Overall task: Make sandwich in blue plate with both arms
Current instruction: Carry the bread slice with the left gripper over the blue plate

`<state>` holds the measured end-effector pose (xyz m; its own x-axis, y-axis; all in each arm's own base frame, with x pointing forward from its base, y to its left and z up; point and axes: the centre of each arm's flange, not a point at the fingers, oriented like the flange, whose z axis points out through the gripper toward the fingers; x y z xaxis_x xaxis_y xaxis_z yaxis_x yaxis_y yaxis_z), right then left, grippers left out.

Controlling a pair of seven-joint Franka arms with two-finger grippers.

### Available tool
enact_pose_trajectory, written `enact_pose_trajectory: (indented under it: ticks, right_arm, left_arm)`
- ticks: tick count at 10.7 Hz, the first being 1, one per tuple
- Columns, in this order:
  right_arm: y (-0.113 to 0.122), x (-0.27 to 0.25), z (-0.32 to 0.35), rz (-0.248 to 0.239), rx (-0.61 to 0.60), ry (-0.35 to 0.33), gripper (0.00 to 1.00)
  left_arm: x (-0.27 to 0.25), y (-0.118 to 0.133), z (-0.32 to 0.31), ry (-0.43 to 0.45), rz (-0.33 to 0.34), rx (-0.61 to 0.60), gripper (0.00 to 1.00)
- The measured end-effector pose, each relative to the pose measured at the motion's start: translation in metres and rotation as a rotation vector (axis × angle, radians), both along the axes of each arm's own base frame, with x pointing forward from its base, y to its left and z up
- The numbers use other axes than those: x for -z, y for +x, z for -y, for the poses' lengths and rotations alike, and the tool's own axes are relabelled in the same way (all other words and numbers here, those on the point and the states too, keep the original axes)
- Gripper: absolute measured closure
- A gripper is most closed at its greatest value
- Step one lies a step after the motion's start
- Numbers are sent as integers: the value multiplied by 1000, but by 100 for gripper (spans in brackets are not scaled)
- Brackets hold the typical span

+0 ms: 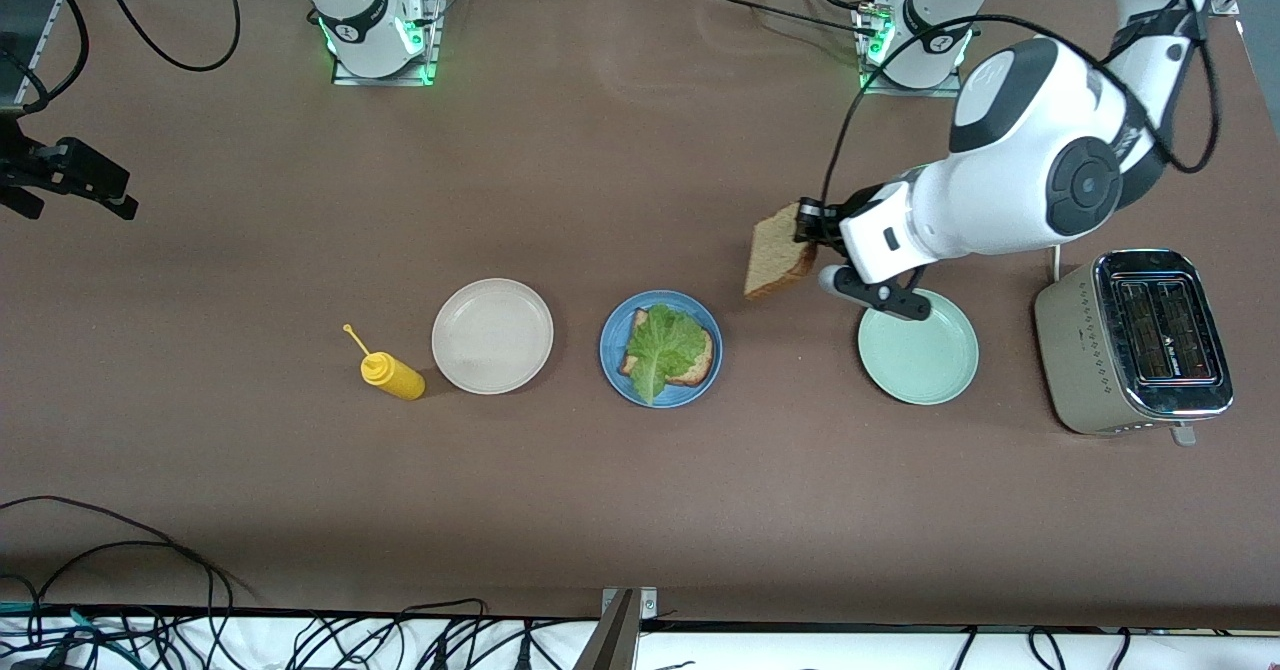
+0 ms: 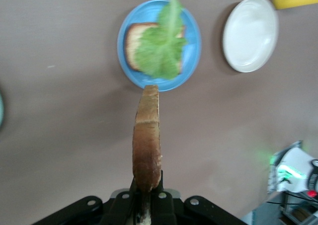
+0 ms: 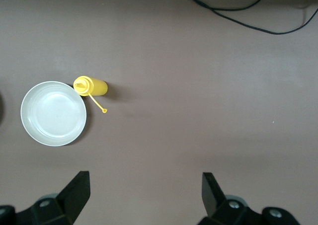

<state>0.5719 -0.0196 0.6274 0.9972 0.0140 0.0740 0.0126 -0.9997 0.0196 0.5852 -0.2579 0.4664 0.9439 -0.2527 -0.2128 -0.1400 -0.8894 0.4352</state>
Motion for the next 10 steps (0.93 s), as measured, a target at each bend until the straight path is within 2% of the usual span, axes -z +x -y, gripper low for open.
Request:
enact_pose_trajectory:
  ticks: [2,4,7,10]
  right_arm:
    - [0,1,0,-2,0,0,0]
    - [1,2,0,-6,0,0,0]
    - [1,4,0,-10,0,0,0]
    - [2,5,0,-12,0,0,0]
  left_arm:
    - [5,10,25,-139,-3,-35,90]
    - [24,27,33,-265,25,-58,90]
    - [88,43,52,-389,28,-55,90]
    - [139,39,85,-501,26,-46,90]
